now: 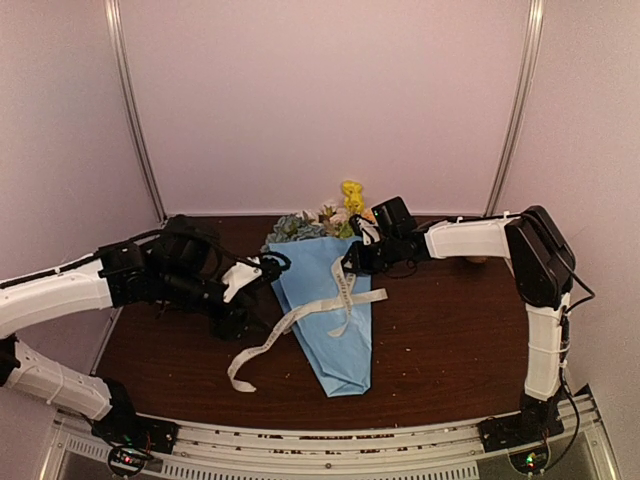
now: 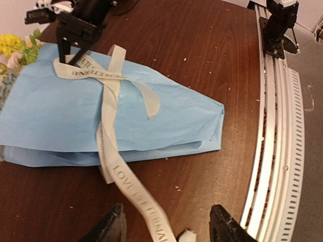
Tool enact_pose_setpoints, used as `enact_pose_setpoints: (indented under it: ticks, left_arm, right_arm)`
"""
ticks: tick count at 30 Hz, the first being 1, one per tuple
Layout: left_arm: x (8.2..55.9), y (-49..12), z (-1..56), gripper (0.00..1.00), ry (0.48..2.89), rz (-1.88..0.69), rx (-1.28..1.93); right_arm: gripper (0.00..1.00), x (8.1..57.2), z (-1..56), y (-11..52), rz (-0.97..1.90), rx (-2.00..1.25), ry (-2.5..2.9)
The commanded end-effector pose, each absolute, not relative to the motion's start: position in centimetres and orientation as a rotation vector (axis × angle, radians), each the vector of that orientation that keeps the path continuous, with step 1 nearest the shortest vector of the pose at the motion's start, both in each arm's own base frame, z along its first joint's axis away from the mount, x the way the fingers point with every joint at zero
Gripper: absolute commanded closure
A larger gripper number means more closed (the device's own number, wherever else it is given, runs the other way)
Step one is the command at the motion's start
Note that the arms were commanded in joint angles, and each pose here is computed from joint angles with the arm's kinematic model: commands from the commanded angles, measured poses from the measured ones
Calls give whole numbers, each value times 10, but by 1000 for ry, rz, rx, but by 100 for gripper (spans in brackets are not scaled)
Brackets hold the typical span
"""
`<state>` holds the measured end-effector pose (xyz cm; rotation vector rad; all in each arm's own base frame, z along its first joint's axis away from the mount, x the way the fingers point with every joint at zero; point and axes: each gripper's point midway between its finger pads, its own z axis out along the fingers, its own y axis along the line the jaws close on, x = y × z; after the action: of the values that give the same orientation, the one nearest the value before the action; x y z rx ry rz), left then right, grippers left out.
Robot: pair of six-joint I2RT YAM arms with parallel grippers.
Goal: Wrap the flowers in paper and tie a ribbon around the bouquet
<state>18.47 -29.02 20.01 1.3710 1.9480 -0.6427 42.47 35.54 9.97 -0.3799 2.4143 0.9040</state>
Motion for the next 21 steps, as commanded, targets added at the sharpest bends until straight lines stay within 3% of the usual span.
enact_pose_setpoints:
  ticks: [1,7,11,12,18,21]
  left_arm:
    - [180,-317,197,33,1839,-635,1559]
    - [245,-363,172,25,1868,-456,1531]
    - [270,-393,146,3,1893,-432,1546]
    - [275,-399,142,2,1879,-422,1546]
    - [291,-425,124,9,1826,-383,1582]
    - [297,-430,111,26,1832,-360,1598]
  right_arm:
    - [80,426,105,362,933,-388,2406]
    - [73,423,116,358,916,-388,2412]
    - [65,420,128,351,874,-394,2400]
    - [64,420,130,349,859,-398,2403]
    - [61,417,135,346,843,-404,2418]
    - [55,416,144,345,853,-392,2403]
